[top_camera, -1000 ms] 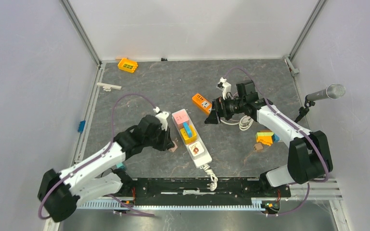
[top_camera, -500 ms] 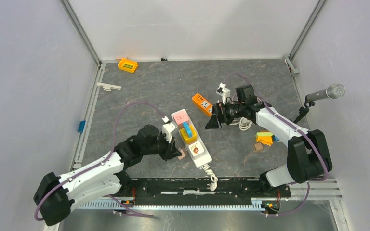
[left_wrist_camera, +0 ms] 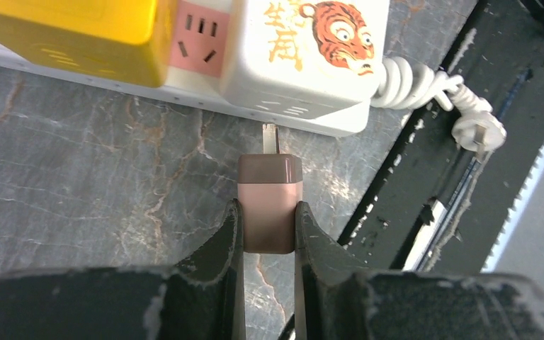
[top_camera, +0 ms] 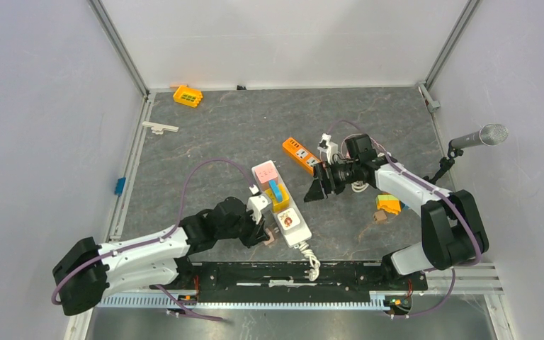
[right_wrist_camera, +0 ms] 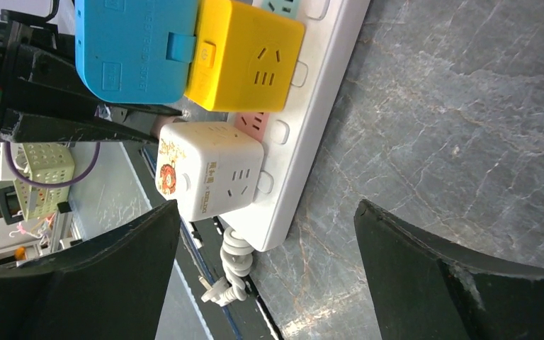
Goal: Insert the plug
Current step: Insert the plug into the socket.
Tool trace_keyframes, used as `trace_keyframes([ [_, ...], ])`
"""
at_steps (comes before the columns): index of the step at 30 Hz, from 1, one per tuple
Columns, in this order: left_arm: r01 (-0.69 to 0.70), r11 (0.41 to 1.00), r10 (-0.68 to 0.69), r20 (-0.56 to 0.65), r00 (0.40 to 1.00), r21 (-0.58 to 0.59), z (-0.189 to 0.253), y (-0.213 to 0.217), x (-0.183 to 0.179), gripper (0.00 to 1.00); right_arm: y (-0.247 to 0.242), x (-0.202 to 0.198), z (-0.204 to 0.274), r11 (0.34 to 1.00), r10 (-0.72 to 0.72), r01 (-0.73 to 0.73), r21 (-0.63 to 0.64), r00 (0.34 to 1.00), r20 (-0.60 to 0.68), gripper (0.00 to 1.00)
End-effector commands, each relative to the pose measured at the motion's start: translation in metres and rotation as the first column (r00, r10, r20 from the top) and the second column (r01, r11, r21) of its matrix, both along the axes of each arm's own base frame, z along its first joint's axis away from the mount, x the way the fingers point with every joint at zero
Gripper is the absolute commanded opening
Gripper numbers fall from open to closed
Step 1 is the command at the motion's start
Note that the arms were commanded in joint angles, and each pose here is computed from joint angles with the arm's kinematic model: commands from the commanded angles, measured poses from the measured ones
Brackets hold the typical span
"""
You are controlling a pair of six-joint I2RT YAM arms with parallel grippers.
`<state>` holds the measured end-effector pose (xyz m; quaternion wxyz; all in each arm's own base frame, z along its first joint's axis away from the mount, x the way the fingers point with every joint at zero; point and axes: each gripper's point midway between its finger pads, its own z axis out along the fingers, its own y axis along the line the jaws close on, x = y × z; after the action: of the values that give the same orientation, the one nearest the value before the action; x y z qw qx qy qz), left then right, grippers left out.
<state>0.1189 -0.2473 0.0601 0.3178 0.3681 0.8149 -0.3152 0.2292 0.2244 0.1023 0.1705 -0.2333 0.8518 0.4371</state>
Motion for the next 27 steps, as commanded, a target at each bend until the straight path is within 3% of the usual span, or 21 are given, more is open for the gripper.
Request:
trace_keyframes([
  [1, -0.023, 0.999, 0.027, 0.145, 0.989, -0.034, 0.017, -0.012, 0.024, 0.02, 0.006, -0.013, 0.006, 0.998, 0.048, -0.047, 0.035, 0.999, -0.005, 0.95],
  [18, 0.061, 0.994, -0.039, 0.223, 0.974, -0.088, 0.048, -0.020, 0.016, 0.02, 0.029, -0.033, 0.001, 0.989, 0.146, -0.144, 0.040, 0.988, -0.059, 0.87],
  [27, 0.088, 0.996, -0.082, 0.183, 0.980, -0.021, 0.030, -0.024, 0.010, 0.02, 0.032, -0.040, -0.003, 0.984, 0.180, -0.178, 0.033, 0.980, -0.083, 0.81],
])
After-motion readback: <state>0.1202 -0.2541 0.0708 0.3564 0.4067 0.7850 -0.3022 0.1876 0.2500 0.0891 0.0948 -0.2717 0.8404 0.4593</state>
